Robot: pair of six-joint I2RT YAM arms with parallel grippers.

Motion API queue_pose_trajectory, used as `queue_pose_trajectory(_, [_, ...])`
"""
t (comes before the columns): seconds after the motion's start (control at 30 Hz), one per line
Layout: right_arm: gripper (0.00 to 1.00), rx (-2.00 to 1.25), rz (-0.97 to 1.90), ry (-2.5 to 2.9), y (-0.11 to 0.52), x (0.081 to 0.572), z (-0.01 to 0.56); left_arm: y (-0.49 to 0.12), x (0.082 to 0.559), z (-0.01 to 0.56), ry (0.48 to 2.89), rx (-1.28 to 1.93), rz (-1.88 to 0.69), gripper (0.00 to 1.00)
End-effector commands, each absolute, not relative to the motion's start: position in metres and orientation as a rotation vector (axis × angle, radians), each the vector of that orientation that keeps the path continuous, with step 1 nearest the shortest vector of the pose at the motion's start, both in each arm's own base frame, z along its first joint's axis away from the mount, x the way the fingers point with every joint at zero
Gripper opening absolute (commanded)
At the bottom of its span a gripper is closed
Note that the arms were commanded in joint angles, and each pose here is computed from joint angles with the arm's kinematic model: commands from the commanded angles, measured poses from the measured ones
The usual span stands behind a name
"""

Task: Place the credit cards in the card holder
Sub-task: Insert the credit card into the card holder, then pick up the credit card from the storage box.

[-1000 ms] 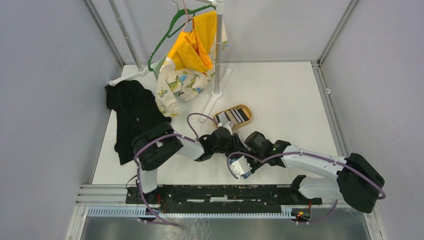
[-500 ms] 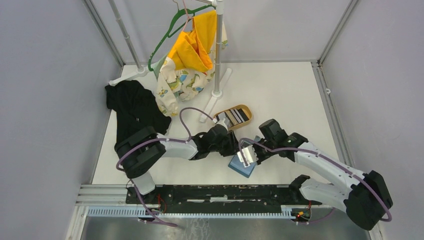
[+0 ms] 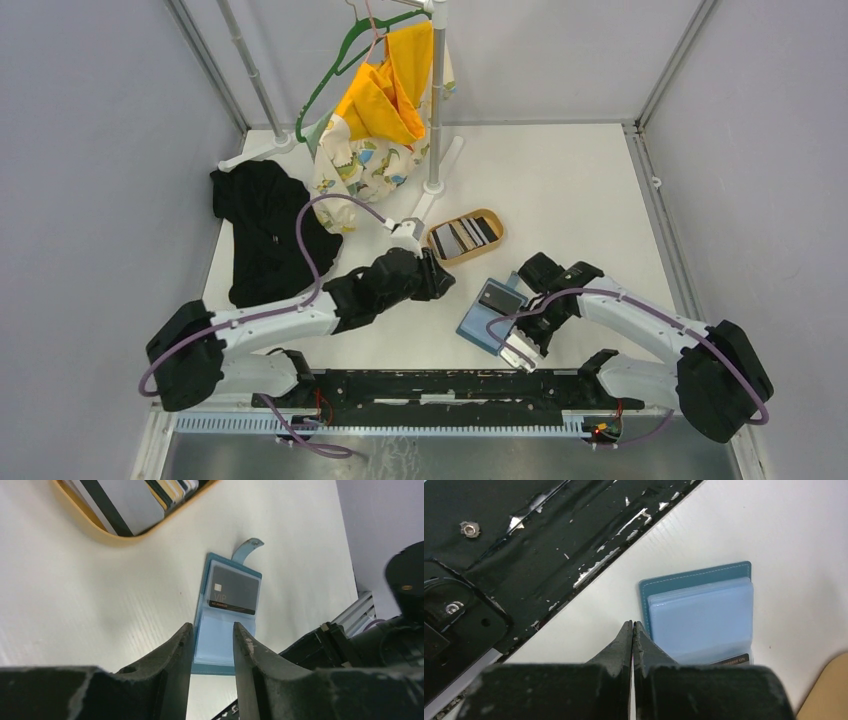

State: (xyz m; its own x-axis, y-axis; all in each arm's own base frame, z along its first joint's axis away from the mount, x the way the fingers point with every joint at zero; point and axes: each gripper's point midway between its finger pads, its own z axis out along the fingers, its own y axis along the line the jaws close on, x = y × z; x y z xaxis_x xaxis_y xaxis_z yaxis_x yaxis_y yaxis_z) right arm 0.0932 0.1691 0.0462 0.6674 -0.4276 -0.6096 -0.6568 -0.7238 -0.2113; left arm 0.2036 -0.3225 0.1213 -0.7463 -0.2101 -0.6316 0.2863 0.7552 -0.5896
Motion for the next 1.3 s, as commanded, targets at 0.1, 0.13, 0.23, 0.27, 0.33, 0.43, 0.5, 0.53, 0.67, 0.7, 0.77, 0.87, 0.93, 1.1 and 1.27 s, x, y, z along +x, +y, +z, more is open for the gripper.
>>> queue_pose_trajectory(0.1, [0.00,-2.547,0.664,0.827,0.164,0.094,0.023,-0.270,0.227,0.164,2.022,0.077,-0.660,0.56])
queue_pose_trajectory(0.13, [0.00,-2.559,0.625,0.845,0.166,0.098,0.020,-0.266,0.228,0.163,2.023,0.073,-0.640,0.65])
queue_pose_trajectory(0.23, [0.00,-2.576,0.566,0.887,0.171,0.104,0.015,-0.255,0.229,0.158,2.036,0.034,-0.597,0.90])
queue_pose_trajectory(0.27, [0.00,-2.567,0.552,0.905,0.173,0.107,0.014,-0.253,0.228,0.156,2.039,0.022,-0.590,0.92])
queue_pose_trajectory(0.33, [0.00,-2.533,0.505,0.943,0.178,0.115,0.014,-0.249,0.227,0.153,2.040,0.010,-0.589,0.93])
queue_pose_trajectory(0.43, [0.00,-2.461,0.420,0.997,0.187,0.130,0.017,-0.247,0.225,0.150,2.039,0.006,-0.596,0.94])
queue_pose_trajectory(0.5, [0.00,-2.413,0.363,1.037,0.192,0.140,0.019,-0.244,0.224,0.150,2.036,0.001,-0.592,0.94])
queue_pose_trajectory(0.53, [0.00,-2.393,0.337,1.058,0.193,0.144,0.019,-0.243,0.224,0.150,2.033,-0.002,-0.591,0.94])
queue_pose_trajectory(0.67, [0.00,-2.339,0.376,1.073,0.203,0.145,0.028,-0.240,0.224,0.150,2.024,-0.009,-0.593,0.94])
queue_pose_trajectory(0.7, [0.01,-2.352,0.446,1.033,0.206,0.136,0.032,-0.240,0.224,0.151,2.019,-0.010,-0.598,0.94])
queue_pose_trajectory(0.77, [0.01,-2.381,0.601,0.958,0.209,0.116,0.044,-0.240,0.224,0.152,2.009,-0.009,-0.605,0.94])
queue_pose_trajectory(0.87, [0.01,-2.251,0.707,1.001,0.216,0.125,0.078,-0.238,0.224,0.153,1.994,0.003,-0.599,0.93])
queue_pose_trajectory(0.93, [0.04,-2.109,0.668,1.075,0.219,0.151,0.105,-0.238,0.227,0.159,1.957,0.011,-0.606,0.93])
queue_pose_trajectory(1.1, [0.63,-1.706,0.401,1.305,0.219,0.240,0.177,-0.229,0.236,0.160,1.918,0.022,-0.546,1.00])
queue_pose_trajectory(1.27, [0.98,-1.402,0.634,1.472,0.236,0.290,0.226,-0.222,0.242,0.157,1.906,0.055,-0.501,1.00])
